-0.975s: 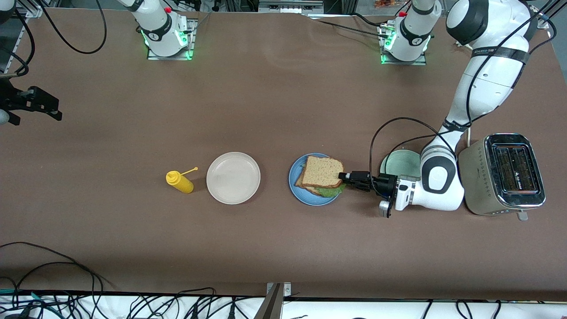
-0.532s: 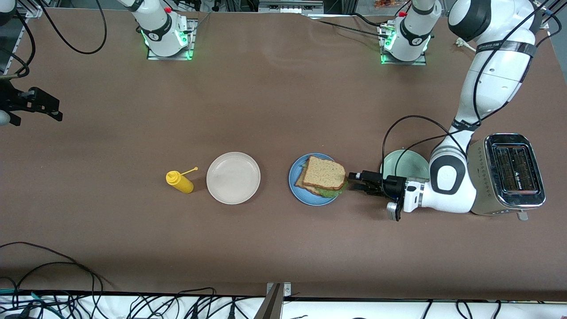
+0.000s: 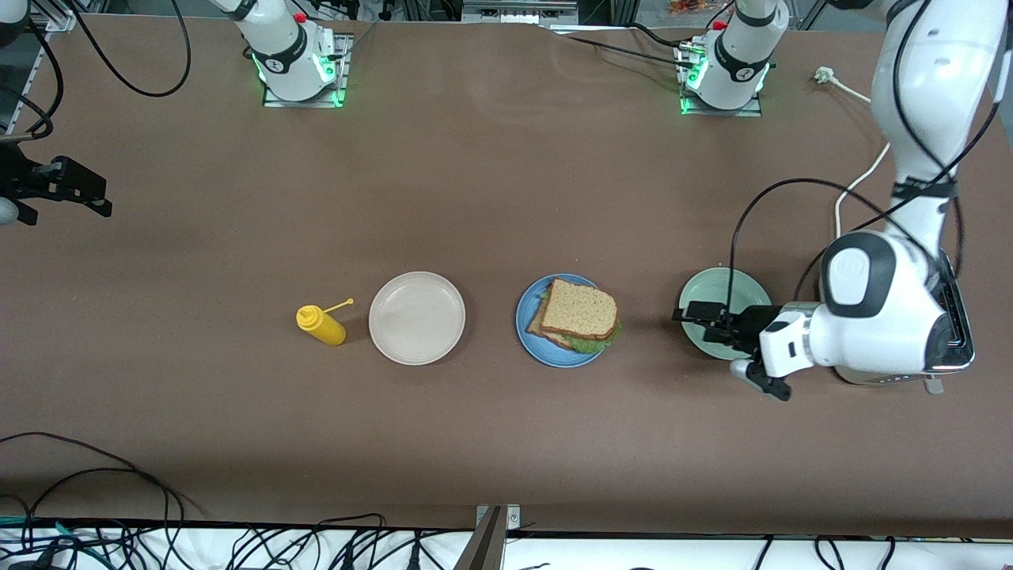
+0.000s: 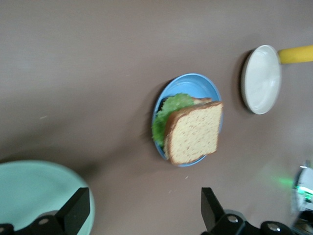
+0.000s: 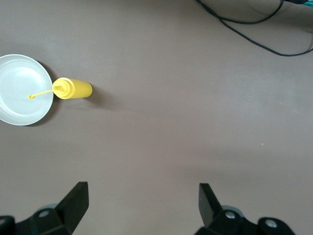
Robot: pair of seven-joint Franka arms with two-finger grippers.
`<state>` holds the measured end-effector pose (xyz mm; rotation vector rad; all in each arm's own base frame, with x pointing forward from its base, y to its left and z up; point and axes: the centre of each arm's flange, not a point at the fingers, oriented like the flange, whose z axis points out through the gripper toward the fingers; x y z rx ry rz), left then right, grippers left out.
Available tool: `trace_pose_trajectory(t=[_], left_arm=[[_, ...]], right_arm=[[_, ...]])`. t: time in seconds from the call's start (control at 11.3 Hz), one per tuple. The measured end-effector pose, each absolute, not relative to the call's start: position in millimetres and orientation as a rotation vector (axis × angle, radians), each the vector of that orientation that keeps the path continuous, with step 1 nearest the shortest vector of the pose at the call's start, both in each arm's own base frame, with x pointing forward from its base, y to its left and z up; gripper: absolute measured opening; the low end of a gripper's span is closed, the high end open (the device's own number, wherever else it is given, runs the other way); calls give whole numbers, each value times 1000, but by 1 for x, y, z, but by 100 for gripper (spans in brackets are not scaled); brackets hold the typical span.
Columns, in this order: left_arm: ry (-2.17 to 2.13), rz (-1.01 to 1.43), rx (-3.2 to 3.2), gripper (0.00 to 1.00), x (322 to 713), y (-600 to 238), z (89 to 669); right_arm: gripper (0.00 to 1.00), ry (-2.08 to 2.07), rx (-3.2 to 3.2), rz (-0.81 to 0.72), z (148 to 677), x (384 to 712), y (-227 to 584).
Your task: Make sandwich in blue plate with both arms
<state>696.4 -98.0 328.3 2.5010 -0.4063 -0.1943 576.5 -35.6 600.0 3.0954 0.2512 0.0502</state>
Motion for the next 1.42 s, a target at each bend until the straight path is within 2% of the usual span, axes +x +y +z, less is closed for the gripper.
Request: trace_pose_trajectory(t=[0.35, 0.8, 0.97, 1.15, 1.42], left_arm=[[-344, -164, 2843, 100, 673, -77, 452], [-242, 2, 3097, 100, 598, -75, 617], [-219, 6, 3115, 100, 569, -92, 650], [-217, -41, 3124, 100, 548, -126, 658], [-214, -50, 3127, 100, 544, -130, 661]], right_arm=[[100, 251, 3095, 49, 600, 577, -35], [100, 260, 3149, 60, 598, 578, -25], [100, 258, 3158, 61, 598, 579, -24], [100, 257, 3158, 62, 598, 579, -25], [100, 256, 3158, 61, 598, 579, -25]])
